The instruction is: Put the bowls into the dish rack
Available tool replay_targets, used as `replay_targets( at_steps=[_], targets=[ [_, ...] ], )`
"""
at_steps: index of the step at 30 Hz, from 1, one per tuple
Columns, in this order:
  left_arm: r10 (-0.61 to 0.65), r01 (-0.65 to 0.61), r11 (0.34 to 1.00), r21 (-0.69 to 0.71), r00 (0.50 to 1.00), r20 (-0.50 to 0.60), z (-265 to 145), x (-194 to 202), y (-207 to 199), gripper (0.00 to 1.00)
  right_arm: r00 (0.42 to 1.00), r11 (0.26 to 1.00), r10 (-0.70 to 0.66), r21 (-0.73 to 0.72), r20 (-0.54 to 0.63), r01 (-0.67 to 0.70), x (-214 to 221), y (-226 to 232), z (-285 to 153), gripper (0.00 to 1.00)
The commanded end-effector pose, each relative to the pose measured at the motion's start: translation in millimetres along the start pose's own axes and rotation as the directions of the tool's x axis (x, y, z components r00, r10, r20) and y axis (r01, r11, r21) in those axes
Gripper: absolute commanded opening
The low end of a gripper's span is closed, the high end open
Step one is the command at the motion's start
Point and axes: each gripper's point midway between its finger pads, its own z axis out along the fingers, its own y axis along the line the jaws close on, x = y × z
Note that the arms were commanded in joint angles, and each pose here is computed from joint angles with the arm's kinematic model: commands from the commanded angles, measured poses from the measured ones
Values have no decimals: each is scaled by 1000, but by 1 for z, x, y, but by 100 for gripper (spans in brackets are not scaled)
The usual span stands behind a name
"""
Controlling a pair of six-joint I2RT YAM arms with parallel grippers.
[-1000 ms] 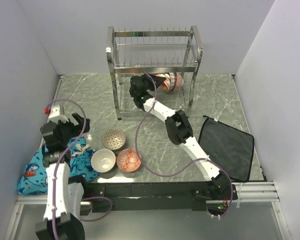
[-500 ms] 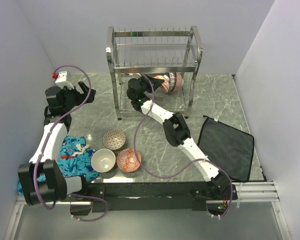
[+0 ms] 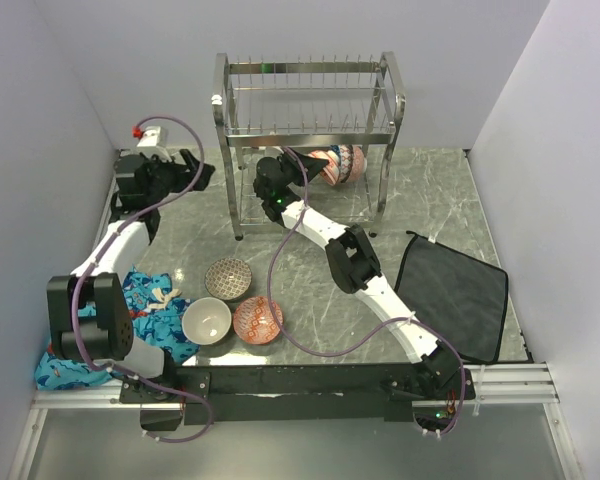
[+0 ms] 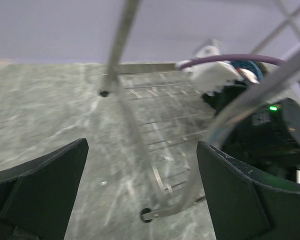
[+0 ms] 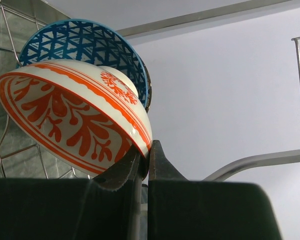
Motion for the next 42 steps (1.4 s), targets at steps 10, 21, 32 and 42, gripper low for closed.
replay_targets(
  at_steps=[10,21,32,42],
  targets=[
    [6,-14,978,208,999,39,16,-7,-76,90,994,995,104,-15,19,-103,-7,-20,-36,0],
    [32,-35,961,274,999,15,33,3,-93,69,990,990,137,-15,25,-137,-10,-33,-36,0],
    [44,-25,936,351,998,-48,24,11,-129,35,989,989,150,-7,-8,-150,-5,-46,-27,0],
    [23,25,925,378,992,-122,11,34,-153,18,986,988,156,1,-51,-156,2,-48,-20,0]
  ],
)
